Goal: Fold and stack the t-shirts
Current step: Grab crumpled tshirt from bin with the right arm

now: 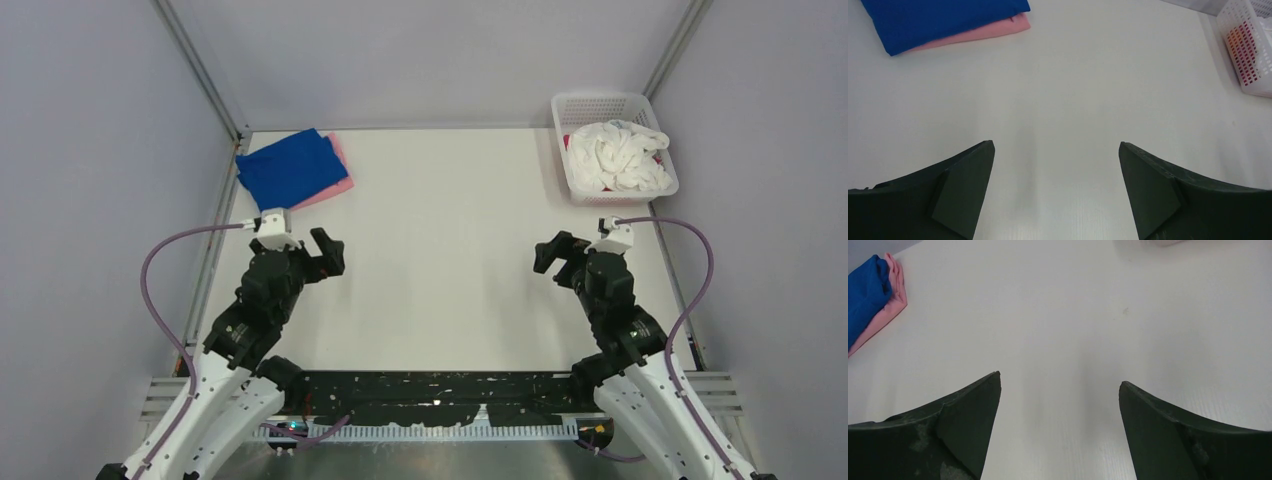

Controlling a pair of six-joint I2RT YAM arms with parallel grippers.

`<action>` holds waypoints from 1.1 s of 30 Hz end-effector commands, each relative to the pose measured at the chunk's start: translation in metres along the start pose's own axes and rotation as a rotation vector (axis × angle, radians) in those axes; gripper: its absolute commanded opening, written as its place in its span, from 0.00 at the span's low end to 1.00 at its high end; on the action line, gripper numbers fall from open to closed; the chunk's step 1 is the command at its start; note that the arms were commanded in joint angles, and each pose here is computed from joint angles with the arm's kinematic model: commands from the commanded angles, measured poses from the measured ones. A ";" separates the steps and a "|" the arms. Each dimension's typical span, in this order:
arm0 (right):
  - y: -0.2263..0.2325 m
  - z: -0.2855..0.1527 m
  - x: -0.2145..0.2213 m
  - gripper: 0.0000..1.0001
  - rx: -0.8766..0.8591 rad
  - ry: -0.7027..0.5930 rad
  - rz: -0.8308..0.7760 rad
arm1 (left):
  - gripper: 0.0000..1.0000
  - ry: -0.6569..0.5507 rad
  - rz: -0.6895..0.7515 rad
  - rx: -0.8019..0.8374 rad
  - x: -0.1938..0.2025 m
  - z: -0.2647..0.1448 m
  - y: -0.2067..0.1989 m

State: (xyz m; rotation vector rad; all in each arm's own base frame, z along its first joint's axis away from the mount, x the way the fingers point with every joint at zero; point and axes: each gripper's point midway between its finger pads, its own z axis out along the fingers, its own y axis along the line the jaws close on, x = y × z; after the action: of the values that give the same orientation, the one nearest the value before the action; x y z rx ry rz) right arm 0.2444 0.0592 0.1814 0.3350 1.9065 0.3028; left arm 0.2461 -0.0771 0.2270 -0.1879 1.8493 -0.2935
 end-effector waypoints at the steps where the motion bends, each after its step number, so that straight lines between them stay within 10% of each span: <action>1: 0.007 0.001 -0.035 0.95 0.013 -0.104 0.034 | 1.00 -0.017 -0.012 0.016 -0.007 0.003 -0.006; 9: 0.007 0.018 -0.097 0.95 0.155 -0.211 -0.024 | 1.00 -0.032 -0.027 0.022 -0.007 0.007 -0.007; 25: -0.098 0.180 -0.206 0.96 0.502 0.038 -0.102 | 1.00 0.071 0.011 0.089 0.009 0.047 -0.037; 33: -0.141 0.269 -0.195 0.92 0.440 0.192 -0.151 | 1.00 0.093 0.031 0.114 0.011 0.066 -0.049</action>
State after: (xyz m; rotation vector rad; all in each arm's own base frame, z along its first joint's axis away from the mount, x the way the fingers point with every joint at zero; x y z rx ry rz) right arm 0.5248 -0.1314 0.2119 0.5858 2.1106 -0.2482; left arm 0.2868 -0.1214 0.1790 -0.0870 2.0218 -0.3321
